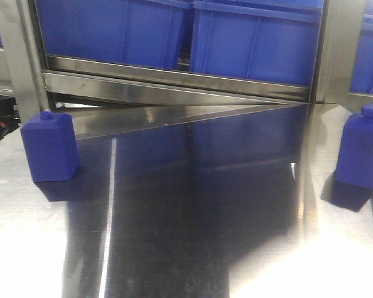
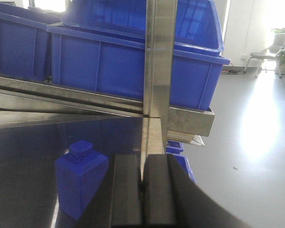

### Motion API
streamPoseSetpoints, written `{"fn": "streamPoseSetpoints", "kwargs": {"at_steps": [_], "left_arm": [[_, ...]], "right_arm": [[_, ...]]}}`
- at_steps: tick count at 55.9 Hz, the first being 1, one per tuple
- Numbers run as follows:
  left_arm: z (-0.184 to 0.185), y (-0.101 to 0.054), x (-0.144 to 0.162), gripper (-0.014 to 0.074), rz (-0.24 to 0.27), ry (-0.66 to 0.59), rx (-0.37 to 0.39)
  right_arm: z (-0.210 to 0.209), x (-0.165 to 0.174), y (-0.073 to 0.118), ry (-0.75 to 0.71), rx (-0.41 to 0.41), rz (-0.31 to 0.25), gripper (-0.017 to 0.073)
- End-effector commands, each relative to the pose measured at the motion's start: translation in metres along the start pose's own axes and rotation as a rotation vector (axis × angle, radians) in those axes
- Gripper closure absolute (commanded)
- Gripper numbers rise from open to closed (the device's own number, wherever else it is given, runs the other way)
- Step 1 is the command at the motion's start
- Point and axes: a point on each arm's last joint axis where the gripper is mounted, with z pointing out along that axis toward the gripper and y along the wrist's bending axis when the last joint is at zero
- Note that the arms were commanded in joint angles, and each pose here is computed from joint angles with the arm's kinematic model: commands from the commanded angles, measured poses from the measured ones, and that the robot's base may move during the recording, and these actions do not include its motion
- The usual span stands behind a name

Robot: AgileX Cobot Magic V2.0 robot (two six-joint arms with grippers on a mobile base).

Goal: Pick and sort blue part to right shelf
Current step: 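Lower the left gripper toward the tall blue block on the table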

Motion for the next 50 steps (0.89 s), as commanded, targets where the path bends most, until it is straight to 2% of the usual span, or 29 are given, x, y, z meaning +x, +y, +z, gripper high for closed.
{"fn": "streamPoseSetpoints", "kwargs": {"at_steps": [1,31,38,43,47,50], "left_arm": [[-0.001,0.000,0.001,0.0468,-0.016,-0.082,0.005],[-0.001,0.000,-0.001,0.0468,-0.016,-0.098,0.004],[-0.002,0.000,-0.009,0.0468,-0.016,-0.184,0.002],[-0.005,0.000,-0.020,0.0468,-0.016,-0.309,-0.002],[-0.010,0.002,-0.036,0.0468,-0.048,-0.424,-0.006],[-0.013,0.002,-0.049,0.0468,-0.067,-0.438,-0.006]], "right_arm": [[-0.002,-0.012,-0.001,-0.113,0.008,0.003,0.0451],[-0.002,-0.012,-0.001,-0.113,0.008,0.003,0.0451],[-0.002,-0.012,-0.001,-0.113,0.008,0.003,0.0451],[-0.002,-0.012,-0.001,-0.113,0.008,0.003,0.0451],[-0.002,-0.012,-0.001,-0.113,0.008,0.003,0.0451],[-0.002,-0.012,-0.001,-0.113,0.008,0.003,0.0451]]}}
